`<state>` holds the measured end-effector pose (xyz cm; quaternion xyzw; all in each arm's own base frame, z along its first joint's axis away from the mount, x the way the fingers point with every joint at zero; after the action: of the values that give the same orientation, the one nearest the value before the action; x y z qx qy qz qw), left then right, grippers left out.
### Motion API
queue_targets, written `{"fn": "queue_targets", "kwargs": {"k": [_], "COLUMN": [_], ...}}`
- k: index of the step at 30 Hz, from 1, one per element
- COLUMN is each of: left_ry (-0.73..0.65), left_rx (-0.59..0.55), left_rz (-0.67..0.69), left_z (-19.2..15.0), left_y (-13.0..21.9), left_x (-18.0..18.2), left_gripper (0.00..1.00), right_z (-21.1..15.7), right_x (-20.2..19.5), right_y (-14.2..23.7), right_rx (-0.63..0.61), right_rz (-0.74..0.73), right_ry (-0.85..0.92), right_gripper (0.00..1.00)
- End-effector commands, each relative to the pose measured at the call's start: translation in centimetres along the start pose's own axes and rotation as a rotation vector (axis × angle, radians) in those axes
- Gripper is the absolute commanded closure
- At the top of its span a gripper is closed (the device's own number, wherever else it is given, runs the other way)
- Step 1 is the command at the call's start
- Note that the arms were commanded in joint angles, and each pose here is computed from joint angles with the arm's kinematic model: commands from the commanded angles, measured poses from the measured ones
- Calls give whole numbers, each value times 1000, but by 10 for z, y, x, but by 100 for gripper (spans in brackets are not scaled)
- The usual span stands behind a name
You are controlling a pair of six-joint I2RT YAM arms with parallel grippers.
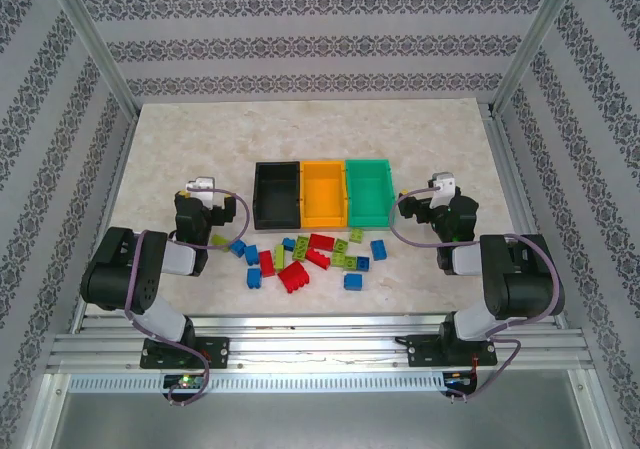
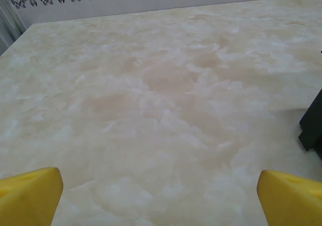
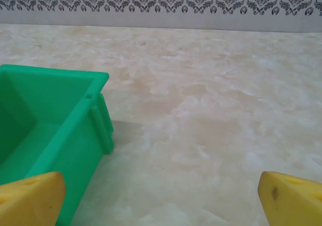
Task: Sort the legos into containers by color
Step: Pick up the lego from the center of the table.
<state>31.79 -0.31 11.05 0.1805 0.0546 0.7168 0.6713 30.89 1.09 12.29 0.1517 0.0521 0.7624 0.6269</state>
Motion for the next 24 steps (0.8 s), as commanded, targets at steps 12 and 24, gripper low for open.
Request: {"fn": "queue_targets", "kwargs": {"k": [12,24], "left_ry": [17,45], "left_rx": [-12,-1], "left_rz": [-4,69], "left_z": [5,4], "left_y": [-2,-3], "left_x": [2,9], "left_gripper": [1,1], "right_z": [5,12], "right_x": [-3,-9], "right_y": [-4,-9], "right_rx": [-11,-24], "right_rz": [-20,-119], "right_ry": [-25,-39], "right_gripper": [2,2]}}
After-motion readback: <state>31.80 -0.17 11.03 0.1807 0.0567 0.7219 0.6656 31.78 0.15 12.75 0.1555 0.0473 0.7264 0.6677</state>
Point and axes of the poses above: each hand's point on the last joint's axis, 136 mm out from that joint toward the fingers, its own y axis back along the fingers, its own x axis along the line the jaws close on, z = x × y, the point moved 8 cm from there along y, back along the fingers, and after that the axes turned 6 degrees about -y, right-handed, at the moved point
